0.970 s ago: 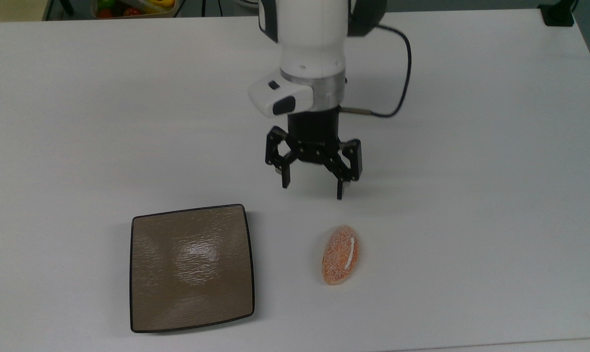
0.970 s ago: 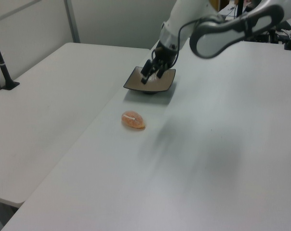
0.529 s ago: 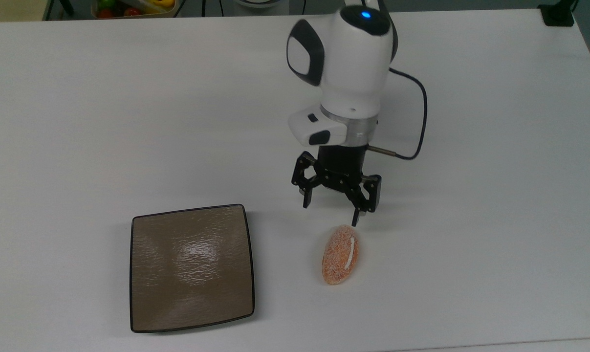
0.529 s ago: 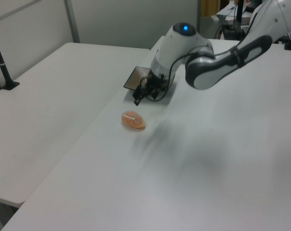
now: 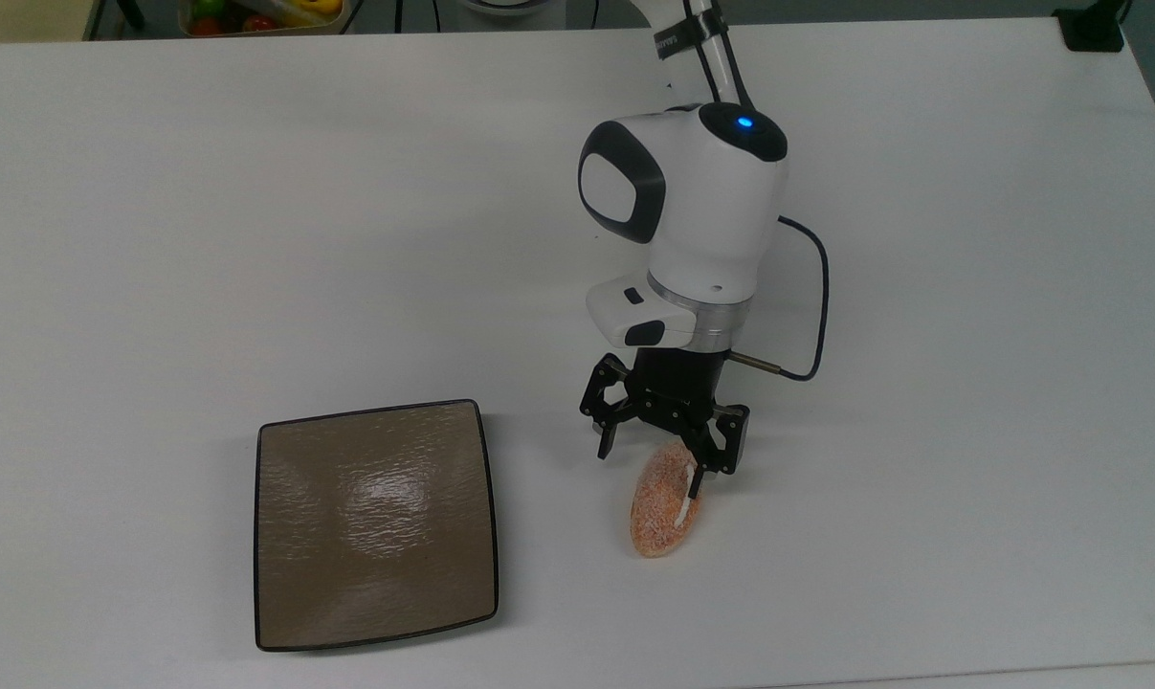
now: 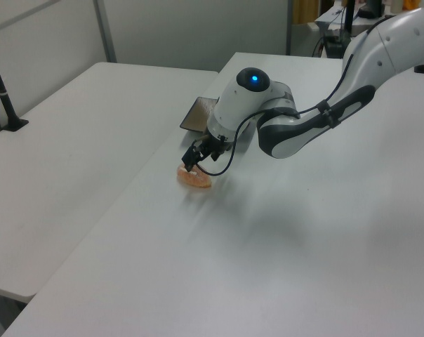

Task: Bread is placed on a ceramic plate
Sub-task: 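Close the gripper around the orange bread roll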

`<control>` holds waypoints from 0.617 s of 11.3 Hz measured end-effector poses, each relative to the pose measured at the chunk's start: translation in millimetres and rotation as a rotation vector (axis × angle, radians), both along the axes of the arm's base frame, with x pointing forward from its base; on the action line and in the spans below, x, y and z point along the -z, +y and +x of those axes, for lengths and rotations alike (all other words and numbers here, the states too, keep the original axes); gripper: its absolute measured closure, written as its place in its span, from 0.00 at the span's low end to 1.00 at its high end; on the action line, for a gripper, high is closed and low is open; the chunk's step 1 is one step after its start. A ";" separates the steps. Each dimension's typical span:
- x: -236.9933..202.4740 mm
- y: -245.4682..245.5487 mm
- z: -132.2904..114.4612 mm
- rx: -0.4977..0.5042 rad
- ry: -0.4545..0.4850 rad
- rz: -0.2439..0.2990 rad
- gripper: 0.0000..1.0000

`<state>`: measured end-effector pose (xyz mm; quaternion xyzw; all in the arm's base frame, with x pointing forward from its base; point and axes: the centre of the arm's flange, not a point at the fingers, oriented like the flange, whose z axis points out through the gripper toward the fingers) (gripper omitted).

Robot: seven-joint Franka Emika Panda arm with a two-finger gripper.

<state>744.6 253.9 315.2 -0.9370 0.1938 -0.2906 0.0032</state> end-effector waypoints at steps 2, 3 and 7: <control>3.1 2.5 1.2 -0.007 -0.005 -0.007 0.00; 5.4 6.4 -0.1 -0.014 -0.005 -0.009 0.00; 7.0 14.7 -3.2 -0.044 -0.020 -0.045 0.29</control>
